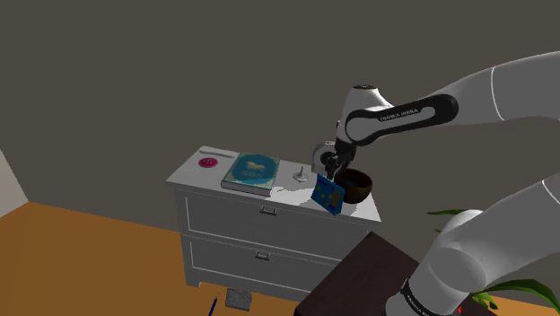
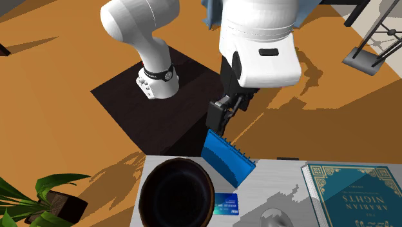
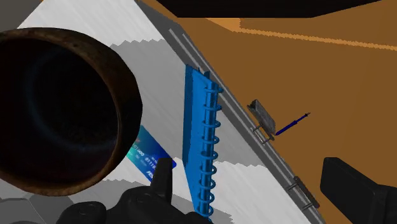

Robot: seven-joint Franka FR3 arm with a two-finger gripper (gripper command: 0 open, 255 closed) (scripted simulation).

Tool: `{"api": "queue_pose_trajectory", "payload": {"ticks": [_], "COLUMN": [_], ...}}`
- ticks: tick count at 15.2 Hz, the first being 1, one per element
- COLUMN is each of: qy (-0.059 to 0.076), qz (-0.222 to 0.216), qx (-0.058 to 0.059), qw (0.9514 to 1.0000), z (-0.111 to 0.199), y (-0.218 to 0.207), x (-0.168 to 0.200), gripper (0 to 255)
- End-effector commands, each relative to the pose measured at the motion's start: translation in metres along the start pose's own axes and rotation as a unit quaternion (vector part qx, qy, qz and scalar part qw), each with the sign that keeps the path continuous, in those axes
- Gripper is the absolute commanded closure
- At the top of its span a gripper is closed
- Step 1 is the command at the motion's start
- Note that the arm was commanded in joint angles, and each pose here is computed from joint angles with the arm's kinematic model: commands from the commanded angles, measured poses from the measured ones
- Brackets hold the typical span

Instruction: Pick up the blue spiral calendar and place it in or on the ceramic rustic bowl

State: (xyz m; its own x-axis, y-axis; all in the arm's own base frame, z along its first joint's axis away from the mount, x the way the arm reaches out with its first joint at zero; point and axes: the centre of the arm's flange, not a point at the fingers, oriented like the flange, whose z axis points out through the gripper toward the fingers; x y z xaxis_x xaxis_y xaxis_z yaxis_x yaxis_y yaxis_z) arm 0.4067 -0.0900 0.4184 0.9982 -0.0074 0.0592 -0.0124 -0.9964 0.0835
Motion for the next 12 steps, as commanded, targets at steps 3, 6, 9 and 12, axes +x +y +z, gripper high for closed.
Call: {"api": "queue_pose_trajectory", "payload": {"ticks": [3, 6, 9, 12], "qy": [0.0, 0.0, 0.0, 0.0], "qz": [0.014, 0.014, 0.014, 0.014], "qx": [-0.003, -0.003, -0.003, -0.003], "qw": [0.9999, 0.9999, 0.9999, 0.9999], "z": [0.048, 0.06, 0.076, 0.089], "y": [0.015, 0.016, 0.016, 0.016], "x": [0.019, 0.019, 0.019, 0.019], "gripper": [0, 0, 0, 0]}}
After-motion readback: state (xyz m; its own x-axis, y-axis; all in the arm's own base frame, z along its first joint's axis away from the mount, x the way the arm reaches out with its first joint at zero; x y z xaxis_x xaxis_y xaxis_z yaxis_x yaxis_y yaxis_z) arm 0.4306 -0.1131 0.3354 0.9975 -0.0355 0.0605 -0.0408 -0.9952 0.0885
